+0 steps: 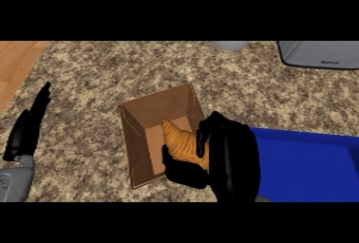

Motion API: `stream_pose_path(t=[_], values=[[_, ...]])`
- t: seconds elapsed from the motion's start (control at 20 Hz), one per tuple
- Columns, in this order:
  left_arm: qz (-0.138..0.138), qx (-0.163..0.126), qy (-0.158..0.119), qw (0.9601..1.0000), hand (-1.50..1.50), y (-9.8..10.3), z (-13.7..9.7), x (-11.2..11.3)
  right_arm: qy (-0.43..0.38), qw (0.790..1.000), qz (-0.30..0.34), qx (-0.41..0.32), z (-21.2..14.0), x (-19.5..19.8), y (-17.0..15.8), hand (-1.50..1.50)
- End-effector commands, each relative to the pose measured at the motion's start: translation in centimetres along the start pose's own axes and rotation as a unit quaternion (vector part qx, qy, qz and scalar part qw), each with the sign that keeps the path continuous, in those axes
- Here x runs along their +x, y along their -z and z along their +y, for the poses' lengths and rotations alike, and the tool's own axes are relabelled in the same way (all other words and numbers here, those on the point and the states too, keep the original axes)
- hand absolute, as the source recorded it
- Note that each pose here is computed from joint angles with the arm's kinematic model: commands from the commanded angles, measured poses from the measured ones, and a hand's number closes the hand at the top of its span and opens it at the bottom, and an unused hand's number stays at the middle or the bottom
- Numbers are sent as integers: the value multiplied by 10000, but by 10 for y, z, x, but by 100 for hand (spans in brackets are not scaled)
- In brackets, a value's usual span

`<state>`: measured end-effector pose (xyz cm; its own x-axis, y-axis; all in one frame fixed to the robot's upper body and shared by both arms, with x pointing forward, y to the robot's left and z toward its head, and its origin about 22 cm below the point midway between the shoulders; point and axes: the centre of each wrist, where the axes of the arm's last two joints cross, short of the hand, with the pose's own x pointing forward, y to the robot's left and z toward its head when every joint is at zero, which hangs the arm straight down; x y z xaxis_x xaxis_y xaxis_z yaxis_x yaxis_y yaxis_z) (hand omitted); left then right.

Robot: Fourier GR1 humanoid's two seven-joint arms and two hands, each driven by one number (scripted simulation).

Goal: Pick the croissant from the tray and place it in the cardboard box

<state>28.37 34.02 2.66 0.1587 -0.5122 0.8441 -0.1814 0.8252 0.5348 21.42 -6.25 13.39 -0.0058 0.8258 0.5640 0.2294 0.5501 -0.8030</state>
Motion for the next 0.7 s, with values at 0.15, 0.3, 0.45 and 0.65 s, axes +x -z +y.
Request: stream_pose_path(t=[0.15, 0.3, 0.45, 0.65], values=[[92, 11, -41, 9999, 0, -4, -5, -6, -4, 9963, 833, -192, 40, 14, 87, 150], [-42, -35, 11, 10000, 0, -2, -11, -1, 417, 9901, 1332, 176, 56, 9, 98, -150], [35, -50, -62, 10000, 0, -1, -8, -1, 534, 9882, 1409, 267, 82, 2, 101, -150], [-10, -27, 21, 10000, 0, -1, -9, -2, 786, 9908, 1088, 181, 85, 18, 126, -150]])
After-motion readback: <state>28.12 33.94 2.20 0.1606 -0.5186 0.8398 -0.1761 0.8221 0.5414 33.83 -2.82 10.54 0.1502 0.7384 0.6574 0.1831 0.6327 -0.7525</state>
